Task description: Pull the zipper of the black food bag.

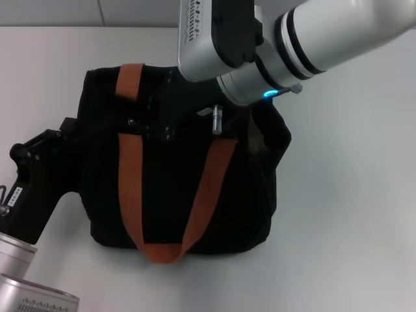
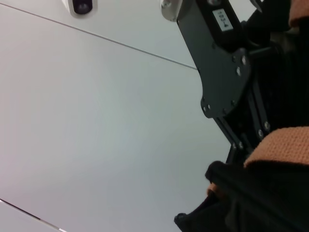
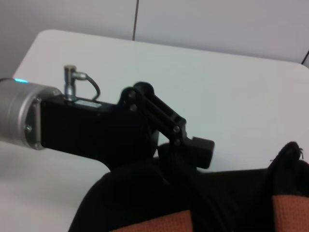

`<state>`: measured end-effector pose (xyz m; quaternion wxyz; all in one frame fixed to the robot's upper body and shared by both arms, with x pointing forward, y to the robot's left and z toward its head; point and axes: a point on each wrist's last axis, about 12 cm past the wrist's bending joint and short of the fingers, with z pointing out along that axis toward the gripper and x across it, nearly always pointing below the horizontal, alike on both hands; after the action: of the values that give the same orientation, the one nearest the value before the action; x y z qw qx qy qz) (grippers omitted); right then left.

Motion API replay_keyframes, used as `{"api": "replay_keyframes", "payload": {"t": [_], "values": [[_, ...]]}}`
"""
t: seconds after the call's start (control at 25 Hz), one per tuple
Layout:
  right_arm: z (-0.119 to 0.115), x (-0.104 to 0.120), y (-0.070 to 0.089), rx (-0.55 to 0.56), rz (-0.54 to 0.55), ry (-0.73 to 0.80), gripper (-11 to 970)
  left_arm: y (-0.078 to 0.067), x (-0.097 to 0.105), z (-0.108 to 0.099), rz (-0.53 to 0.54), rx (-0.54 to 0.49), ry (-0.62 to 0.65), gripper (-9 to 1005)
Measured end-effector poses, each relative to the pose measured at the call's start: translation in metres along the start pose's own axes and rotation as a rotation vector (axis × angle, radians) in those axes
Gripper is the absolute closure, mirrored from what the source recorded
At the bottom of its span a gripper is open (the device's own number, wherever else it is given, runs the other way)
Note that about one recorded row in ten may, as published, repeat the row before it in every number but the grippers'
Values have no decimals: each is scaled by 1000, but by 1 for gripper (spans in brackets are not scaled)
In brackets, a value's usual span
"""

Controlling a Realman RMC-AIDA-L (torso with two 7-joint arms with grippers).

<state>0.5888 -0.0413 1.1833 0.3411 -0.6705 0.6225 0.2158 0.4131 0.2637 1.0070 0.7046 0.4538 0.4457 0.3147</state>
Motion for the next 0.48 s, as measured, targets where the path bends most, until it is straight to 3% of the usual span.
{"api": "replay_keyframes", "payload": {"t": [0.48], "values": [[-5, -5, -1, 3, -27, 34, 901, 1, 0, 1, 0, -5, 2, 980]]}}
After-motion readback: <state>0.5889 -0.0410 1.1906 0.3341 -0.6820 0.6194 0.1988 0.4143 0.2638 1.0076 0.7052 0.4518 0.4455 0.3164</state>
